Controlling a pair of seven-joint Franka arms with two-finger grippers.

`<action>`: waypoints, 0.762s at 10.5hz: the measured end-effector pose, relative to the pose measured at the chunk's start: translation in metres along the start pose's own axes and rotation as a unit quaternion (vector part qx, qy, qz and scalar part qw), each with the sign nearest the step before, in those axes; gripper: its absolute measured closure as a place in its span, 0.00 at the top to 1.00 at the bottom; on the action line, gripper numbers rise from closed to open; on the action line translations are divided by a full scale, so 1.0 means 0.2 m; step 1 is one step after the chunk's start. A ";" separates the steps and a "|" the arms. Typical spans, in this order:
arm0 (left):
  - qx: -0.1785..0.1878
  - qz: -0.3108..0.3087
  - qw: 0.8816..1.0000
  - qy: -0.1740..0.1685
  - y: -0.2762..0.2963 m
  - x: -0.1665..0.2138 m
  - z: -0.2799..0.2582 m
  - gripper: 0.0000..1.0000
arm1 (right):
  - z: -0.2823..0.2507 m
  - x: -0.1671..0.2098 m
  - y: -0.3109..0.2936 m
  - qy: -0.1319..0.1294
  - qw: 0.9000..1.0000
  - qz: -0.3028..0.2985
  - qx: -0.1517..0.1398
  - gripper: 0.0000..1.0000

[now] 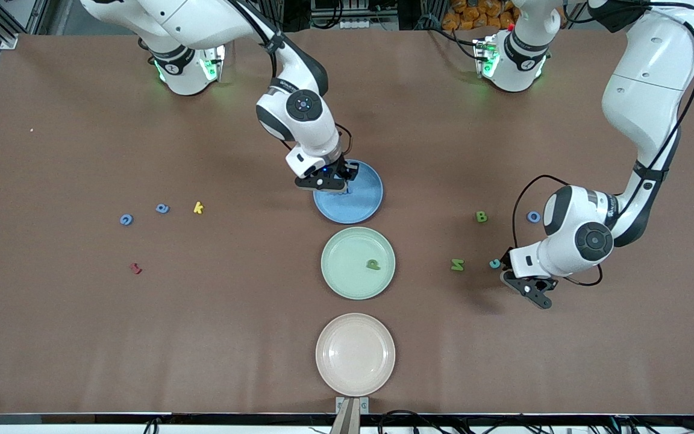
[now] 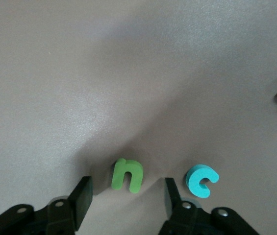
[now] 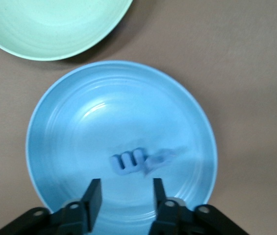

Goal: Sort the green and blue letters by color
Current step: 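Carry the blue x to the blue plate and open the right gripper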

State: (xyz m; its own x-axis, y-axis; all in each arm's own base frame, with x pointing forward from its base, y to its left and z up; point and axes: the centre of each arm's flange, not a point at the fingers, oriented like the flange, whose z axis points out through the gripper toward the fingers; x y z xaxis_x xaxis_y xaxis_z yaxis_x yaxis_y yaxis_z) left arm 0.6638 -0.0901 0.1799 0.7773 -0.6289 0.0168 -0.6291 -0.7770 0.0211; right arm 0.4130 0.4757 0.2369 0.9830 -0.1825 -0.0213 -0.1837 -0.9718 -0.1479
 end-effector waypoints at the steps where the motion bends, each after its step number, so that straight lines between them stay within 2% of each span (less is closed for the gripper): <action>1: 0.000 0.000 1.000 0.001 0.00 0.00 0.01 0.66 | 0.00 -0.02 -0.02 -0.004 1.000 0.010 -0.003 0.63; 2: -0.001 0.000 1.000 0.003 0.00 0.00 0.02 0.65 | -0.01 -0.01 -0.02 -0.006 1.000 0.015 -0.009 0.76; 3: 0.001 0.000 1.000 0.005 0.00 0.01 0.01 0.58 | -0.01 0.03 0.01 -0.010 0.999 0.026 -0.021 0.90; 4: 0.002 0.000 1.000 0.008 -0.01 0.01 0.00 0.43 | -0.02 0.10 0.08 -0.016 0.998 0.042 -0.043 1.00; 5: 0.003 0.000 1.000 0.009 -0.01 0.02 0.00 0.27 | -0.04 0.20 0.16 -0.022 0.996 0.062 -0.062 1.00; 8: 0.006 0.000 1.000 0.014 -0.01 0.03 -0.02 0.26 | -0.15 0.47 0.40 -0.019 0.990 0.113 -0.081 1.00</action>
State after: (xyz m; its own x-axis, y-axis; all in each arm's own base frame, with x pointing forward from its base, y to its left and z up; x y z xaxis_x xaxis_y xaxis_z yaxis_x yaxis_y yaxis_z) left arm 0.6703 -0.0926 0.1838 0.7763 -0.6288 0.0453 -0.6297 -0.7768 0.0093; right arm 0.4912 0.3758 0.2534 0.9159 -0.3947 -0.0732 -0.3939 -0.9188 0.0257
